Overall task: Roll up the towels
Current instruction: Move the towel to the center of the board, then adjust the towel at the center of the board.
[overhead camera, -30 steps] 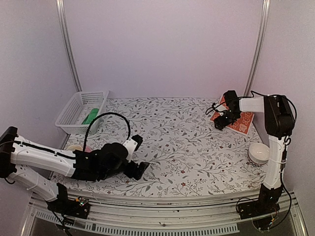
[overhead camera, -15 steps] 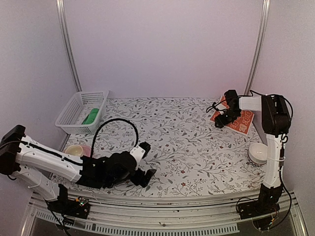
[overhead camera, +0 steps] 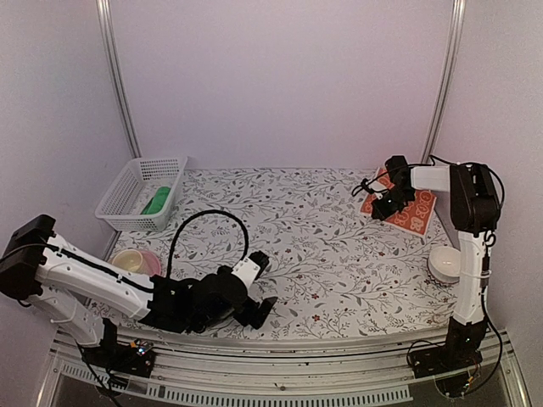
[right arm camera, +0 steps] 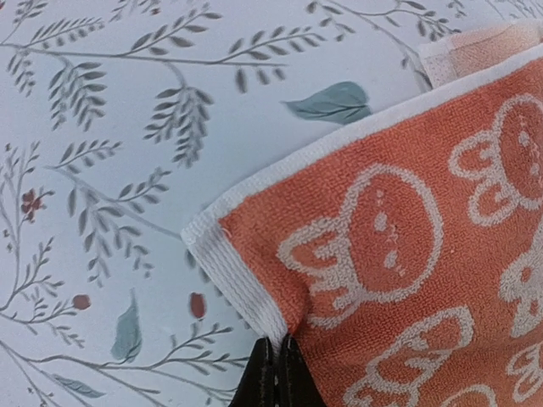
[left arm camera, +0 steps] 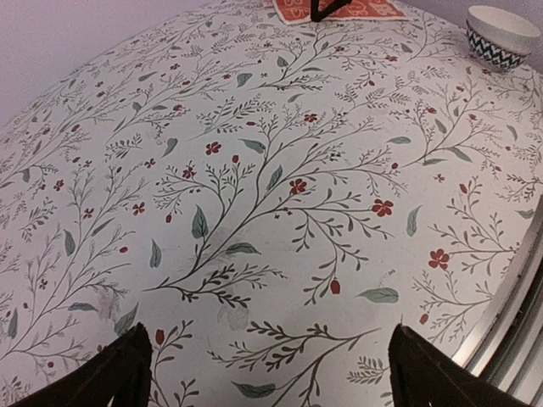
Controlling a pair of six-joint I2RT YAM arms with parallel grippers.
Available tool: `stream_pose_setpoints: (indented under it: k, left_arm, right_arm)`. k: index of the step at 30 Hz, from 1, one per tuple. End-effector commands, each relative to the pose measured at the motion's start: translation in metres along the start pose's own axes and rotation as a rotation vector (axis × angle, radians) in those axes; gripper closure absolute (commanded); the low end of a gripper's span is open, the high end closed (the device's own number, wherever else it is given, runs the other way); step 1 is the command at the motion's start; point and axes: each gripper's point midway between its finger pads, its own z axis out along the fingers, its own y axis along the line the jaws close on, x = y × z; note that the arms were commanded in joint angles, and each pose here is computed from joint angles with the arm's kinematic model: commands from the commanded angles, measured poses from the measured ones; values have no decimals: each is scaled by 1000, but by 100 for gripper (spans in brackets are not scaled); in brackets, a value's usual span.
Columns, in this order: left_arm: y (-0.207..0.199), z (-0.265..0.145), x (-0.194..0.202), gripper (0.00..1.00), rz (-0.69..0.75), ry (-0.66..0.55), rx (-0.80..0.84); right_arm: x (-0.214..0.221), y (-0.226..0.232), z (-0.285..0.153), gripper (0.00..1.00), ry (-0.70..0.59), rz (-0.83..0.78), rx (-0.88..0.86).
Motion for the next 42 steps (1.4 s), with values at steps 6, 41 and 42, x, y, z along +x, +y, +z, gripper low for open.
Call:
stream_pose_setpoints:
  k: [6,41,42]
  left_arm:
    - [-16,-13,-41,3,51,-126,34]
    - [2,30,-80,3,396,-313,48]
    - [6,40,-80,3,387,-298,55]
  right_arm:
    - [-15,180,-95,98,-108,-323,-469]
    - [16,190,-281,98,-382,-685,-254]
    - [13,169,-284,98,-387,-654,-187]
